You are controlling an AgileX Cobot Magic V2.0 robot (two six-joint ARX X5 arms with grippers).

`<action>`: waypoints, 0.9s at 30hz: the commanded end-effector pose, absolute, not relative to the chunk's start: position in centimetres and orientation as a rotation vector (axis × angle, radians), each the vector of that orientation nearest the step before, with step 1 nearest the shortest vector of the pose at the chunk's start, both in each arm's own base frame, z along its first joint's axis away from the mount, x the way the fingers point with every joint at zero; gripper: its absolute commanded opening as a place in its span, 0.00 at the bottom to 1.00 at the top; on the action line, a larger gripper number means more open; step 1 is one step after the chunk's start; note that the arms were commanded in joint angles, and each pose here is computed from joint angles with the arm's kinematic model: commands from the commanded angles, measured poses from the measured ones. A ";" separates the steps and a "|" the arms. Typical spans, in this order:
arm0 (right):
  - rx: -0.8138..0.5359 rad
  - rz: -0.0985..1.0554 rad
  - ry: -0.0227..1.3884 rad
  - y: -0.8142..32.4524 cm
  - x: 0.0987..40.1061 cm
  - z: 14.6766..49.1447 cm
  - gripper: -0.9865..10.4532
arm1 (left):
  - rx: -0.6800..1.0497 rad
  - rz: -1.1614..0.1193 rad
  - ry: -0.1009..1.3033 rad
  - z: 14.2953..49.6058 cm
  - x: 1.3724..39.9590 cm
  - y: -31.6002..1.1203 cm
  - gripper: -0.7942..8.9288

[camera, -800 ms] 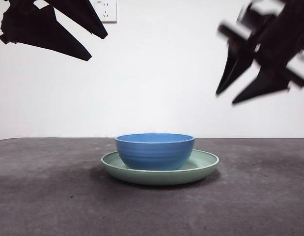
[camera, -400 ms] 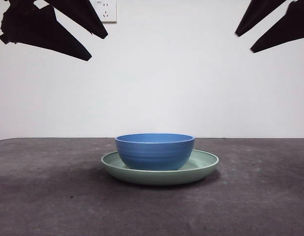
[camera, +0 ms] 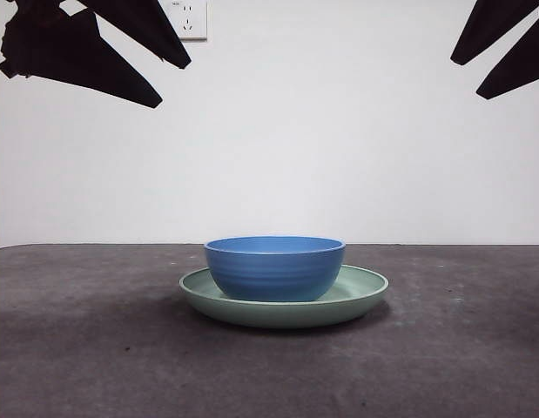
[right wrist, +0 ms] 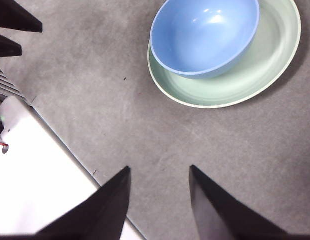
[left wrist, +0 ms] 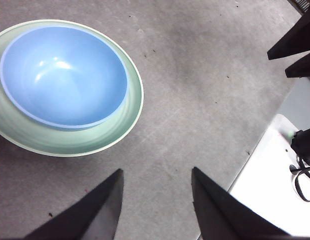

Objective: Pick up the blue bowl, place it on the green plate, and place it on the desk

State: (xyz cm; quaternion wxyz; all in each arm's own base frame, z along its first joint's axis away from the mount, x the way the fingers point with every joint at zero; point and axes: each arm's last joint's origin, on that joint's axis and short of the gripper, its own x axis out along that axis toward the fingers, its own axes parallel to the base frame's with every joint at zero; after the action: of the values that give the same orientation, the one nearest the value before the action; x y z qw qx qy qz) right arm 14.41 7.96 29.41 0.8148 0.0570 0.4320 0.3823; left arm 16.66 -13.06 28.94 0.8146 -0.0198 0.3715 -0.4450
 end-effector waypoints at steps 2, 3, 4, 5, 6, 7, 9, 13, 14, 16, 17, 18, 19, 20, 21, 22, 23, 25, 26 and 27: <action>0.107 0.831 0.891 8.2 14.6 29.9 0.25 | -0.040 -0.964 0.786 29.1 16.7 -13.3 0.31; 0.107 0.832 0.891 8.2 14.6 29.9 0.25 | -0.040 -0.964 0.786 29.1 16.7 -13.3 0.31; 0.107 0.832 0.891 8.2 14.6 29.9 0.25 | -0.040 -0.964 0.786 29.1 16.7 -13.3 0.31; 0.107 0.832 0.890 8.2 14.6 29.9 0.25 | -0.040 -0.964 0.786 29.1 16.7 -13.3 0.31; 0.107 0.832 0.891 8.2 14.6 29.9 0.25 | -0.040 -0.964 0.786 29.1 16.7 -13.3 0.31; 0.107 0.832 0.891 8.2 14.6 29.9 0.25 | -0.040 -0.964 0.786 29.1 16.7 -13.3 0.31; 0.107 0.833 0.891 8.2 14.6 29.9 0.25 | -0.040 -0.964 0.786 29.1 16.7 -13.3 0.30; 0.095 0.839 0.892 8.1 14.5 29.9 0.09 | -0.040 -0.964 0.786 29.1 16.7 -13.3 0.14; 0.087 0.842 0.889 8.2 14.5 29.9 0.10 | -0.040 -0.964 0.787 29.1 16.7 -13.3 0.08; 0.087 0.842 0.888 8.2 14.5 29.9 0.10 | -0.040 -0.964 0.787 29.1 16.7 -13.3 0.09; 0.087 0.842 0.886 8.2 14.5 29.9 0.10 | -0.040 -0.964 0.787 29.1 16.7 -13.3 0.09; 0.087 0.842 0.885 8.2 14.5 29.9 0.10 | -0.040 -0.964 0.787 29.1 16.7 -13.3 0.09; 0.088 0.842 0.885 8.2 14.5 29.9 0.10 | -0.040 -0.964 0.787 29.1 16.7 -13.3 0.09; 0.088 0.843 0.885 8.2 14.5 29.9 0.10 | -0.040 -0.964 0.786 29.1 16.7 -13.3 0.09; 0.088 0.843 0.882 8.2 14.6 29.9 0.10 | -0.040 -0.964 0.786 29.1 16.7 -13.3 0.09; 0.088 0.843 0.880 8.2 14.6 29.9 0.10 | -0.040 -0.964 0.785 29.1 16.7 -13.3 0.09; 0.087 0.844 0.877 8.2 14.6 30.0 0.10 | -0.040 -0.964 0.785 29.1 16.7 -13.3 0.09; 0.087 0.844 0.874 8.2 14.6 30.0 0.10 | -0.040 -0.964 0.784 29.1 16.7 -13.3 0.09; 0.087 0.844 0.872 8.2 14.6 30.0 0.10 | -0.040 -0.964 0.784 29.1 16.7 -13.3 0.09; 0.087 0.845 0.870 8.2 14.6 30.0 0.10 | -0.040 -0.964 0.784 29.1 16.7 -13.3 0.09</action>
State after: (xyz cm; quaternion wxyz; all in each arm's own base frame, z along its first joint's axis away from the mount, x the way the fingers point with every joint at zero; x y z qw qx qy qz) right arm 14.51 8.01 29.51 0.8183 0.0485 0.4208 0.3885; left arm 16.64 -13.04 28.91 0.8139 -0.0196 0.3737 -0.4444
